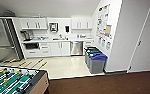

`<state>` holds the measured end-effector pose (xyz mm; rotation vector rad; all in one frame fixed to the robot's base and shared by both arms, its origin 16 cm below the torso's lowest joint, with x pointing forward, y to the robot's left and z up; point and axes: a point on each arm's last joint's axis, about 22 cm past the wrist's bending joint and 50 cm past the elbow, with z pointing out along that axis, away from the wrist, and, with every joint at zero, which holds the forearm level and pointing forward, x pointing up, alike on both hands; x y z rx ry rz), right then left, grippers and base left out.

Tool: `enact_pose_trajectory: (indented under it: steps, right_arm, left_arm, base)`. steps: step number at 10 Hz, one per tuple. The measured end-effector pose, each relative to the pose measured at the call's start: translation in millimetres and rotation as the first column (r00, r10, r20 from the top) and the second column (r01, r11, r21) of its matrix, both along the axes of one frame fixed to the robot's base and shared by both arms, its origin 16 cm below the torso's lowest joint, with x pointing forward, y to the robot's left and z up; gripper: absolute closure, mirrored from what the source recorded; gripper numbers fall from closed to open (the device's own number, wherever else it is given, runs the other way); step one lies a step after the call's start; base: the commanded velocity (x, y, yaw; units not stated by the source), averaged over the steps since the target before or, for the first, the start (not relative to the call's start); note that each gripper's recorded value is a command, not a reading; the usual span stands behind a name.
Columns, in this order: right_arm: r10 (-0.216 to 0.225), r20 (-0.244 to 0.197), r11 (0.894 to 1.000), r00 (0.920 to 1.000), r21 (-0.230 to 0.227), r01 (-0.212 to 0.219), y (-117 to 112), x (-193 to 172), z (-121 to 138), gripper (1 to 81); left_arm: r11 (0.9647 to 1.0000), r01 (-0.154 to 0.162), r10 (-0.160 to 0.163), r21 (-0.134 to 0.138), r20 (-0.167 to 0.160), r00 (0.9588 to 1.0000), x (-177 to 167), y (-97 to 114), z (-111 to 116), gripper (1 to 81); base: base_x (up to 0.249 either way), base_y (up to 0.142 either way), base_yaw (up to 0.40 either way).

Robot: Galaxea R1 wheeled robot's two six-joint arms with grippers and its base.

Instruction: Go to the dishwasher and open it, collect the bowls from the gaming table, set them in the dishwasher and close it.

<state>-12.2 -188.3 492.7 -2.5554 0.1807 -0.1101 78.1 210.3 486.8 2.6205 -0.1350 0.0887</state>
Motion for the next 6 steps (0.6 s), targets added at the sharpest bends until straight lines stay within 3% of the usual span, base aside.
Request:
enact_pose_trajectory:
  steps: [4,6]
  right_arm:
    - [0.000,-0.001,1.000,1.0000,-0.015,0.000,-5.7,0.0,-3.5,1.0]
    - [0.000,-0.012,0.997,0.9999,-0.072,-0.001,-30.3,-9.9,-15.7,1.0]
  left_arm:
    - [0.9998,-0.004,0.004,0.019,0.002,1.0000,1.5,13.6,-1.2,1.0]
    - [0.9990,-0.008,0.008,0.044,-0.009,0.9999,-8.2,24.3,-7.4,1.0]
  base:
    - [0.158,0.000,0.000]
    - [0.158,0.000,0.000]
